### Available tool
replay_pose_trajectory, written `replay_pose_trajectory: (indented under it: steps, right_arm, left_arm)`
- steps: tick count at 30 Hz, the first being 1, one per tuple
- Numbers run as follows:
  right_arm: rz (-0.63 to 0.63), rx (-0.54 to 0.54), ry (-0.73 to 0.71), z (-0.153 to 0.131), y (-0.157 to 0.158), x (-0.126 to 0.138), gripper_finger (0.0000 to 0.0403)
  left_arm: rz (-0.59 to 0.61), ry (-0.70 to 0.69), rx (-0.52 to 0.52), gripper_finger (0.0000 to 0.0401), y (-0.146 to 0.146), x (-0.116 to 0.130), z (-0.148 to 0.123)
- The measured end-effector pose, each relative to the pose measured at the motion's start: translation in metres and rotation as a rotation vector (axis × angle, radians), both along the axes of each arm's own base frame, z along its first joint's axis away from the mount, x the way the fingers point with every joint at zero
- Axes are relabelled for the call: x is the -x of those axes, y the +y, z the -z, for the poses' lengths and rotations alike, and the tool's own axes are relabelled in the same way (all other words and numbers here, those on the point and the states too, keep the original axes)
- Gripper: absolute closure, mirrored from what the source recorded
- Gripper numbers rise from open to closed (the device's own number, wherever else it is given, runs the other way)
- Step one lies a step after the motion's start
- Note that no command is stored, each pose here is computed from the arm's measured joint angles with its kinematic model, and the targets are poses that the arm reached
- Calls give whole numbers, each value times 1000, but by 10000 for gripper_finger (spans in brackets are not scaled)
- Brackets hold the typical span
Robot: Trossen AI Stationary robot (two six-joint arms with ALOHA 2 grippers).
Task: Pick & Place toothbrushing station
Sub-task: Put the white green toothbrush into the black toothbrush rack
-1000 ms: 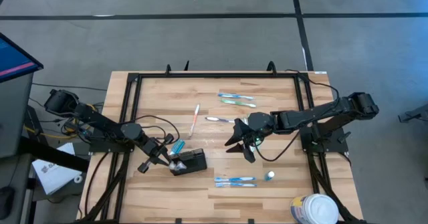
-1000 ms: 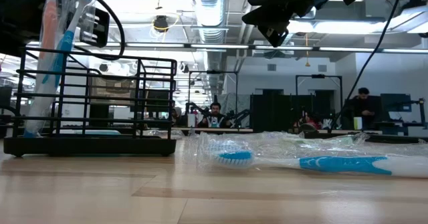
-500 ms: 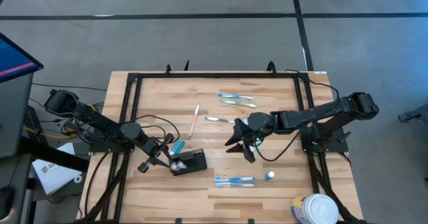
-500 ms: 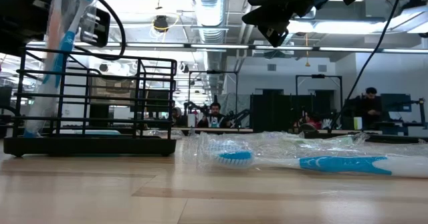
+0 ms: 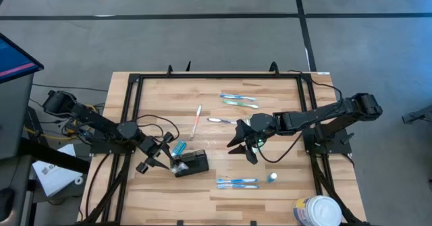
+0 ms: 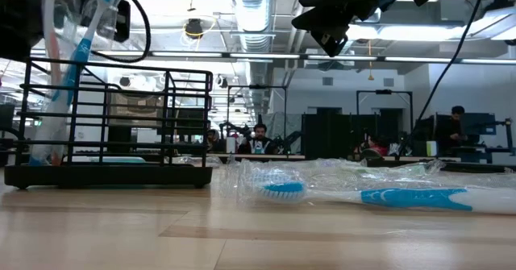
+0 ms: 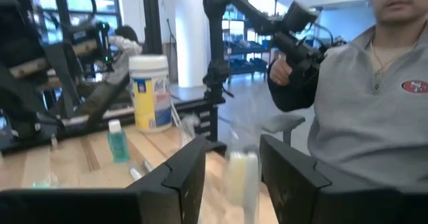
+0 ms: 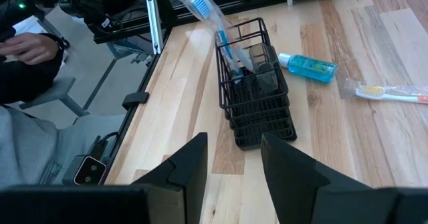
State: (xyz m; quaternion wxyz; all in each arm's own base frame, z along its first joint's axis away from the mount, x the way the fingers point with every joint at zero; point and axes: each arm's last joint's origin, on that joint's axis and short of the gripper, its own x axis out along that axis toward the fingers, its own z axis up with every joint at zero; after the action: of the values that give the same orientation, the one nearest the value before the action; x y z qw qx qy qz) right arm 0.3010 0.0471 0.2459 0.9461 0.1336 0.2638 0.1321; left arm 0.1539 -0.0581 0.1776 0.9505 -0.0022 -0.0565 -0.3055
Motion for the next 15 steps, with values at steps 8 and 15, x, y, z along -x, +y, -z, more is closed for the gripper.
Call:
replay_pose_trajectory:
  steps: [8,15]
  right_arm:
    - [0,0,0,0,0,0,272]
    - [2,0,1,0,0,0,272]
  left_arm:
    - [-165,-62,16,279,5,2,-8]
    - [-495,-37,59,291,15,-1,-8]
